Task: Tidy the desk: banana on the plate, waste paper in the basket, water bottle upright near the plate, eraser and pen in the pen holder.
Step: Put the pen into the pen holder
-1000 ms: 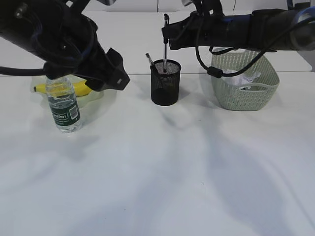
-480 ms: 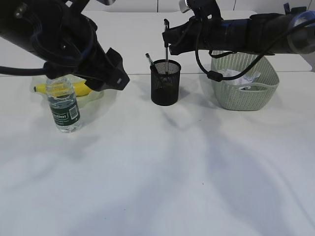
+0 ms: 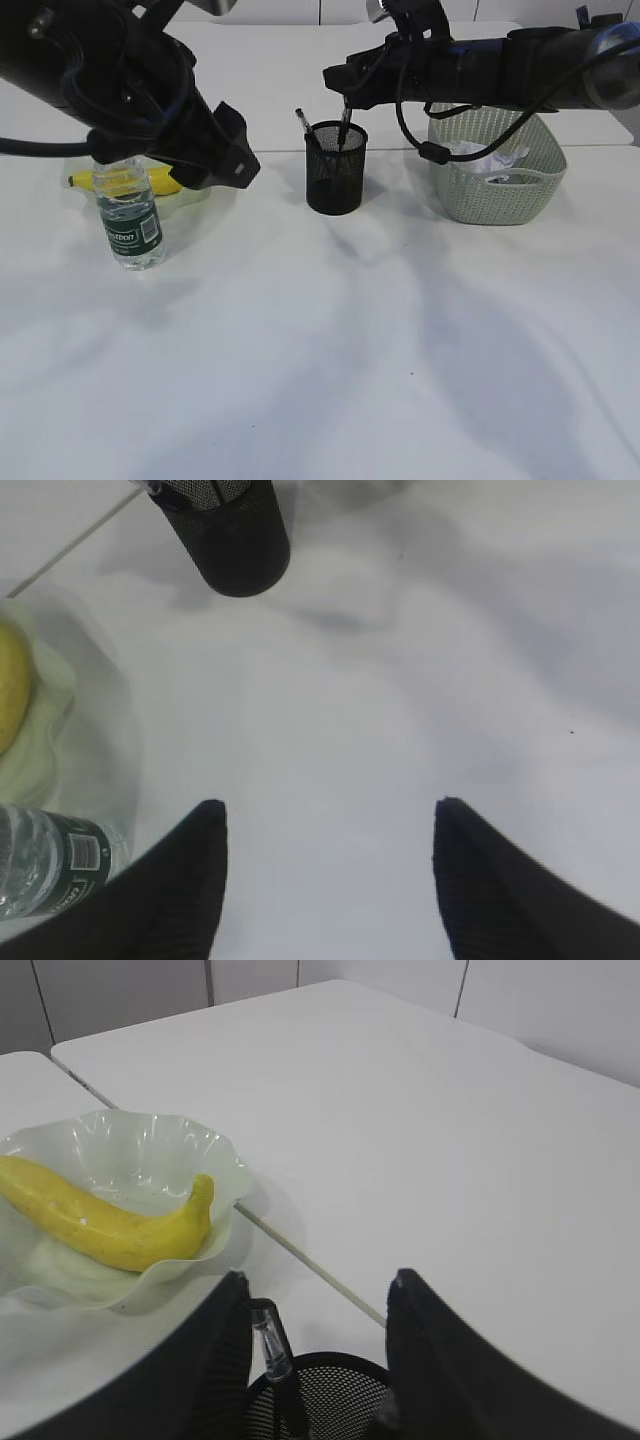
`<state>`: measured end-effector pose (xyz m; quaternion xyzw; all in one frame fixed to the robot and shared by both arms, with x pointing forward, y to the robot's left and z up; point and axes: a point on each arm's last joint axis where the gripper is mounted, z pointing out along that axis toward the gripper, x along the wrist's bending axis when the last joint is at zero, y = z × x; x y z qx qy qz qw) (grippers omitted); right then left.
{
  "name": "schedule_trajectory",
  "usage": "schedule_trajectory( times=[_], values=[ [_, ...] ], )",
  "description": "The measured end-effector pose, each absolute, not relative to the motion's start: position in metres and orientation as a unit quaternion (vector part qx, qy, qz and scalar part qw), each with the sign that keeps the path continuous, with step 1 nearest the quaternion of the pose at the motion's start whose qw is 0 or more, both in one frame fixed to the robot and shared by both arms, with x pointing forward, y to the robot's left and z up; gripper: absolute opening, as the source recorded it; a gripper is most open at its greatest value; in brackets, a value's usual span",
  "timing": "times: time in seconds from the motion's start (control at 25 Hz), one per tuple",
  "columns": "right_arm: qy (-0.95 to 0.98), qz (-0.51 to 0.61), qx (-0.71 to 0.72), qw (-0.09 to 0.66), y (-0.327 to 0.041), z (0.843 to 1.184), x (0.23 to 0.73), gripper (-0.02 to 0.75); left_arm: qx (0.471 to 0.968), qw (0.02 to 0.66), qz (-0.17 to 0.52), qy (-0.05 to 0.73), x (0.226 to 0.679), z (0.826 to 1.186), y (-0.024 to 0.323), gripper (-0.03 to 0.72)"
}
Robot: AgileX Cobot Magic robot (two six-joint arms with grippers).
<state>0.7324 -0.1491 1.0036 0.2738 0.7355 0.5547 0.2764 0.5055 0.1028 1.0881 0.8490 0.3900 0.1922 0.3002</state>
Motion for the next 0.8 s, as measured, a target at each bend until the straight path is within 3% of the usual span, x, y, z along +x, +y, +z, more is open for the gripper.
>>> schedule_trajectory(
  times=[0.28,0.8],
  values=[
    [0.774,0.52,0.267,0.243,-0.148,0.996,0.727,0.342,0.85,0.297,0.191,0.391,0.505,1.088,0.103,0.463],
    [0.867,0.411,0.235,0.155,-0.154,1.027,0.689,0.344,0.852,0.291,0.189,0.393,0.499,1.094,0.108,0.463]
  ],
)
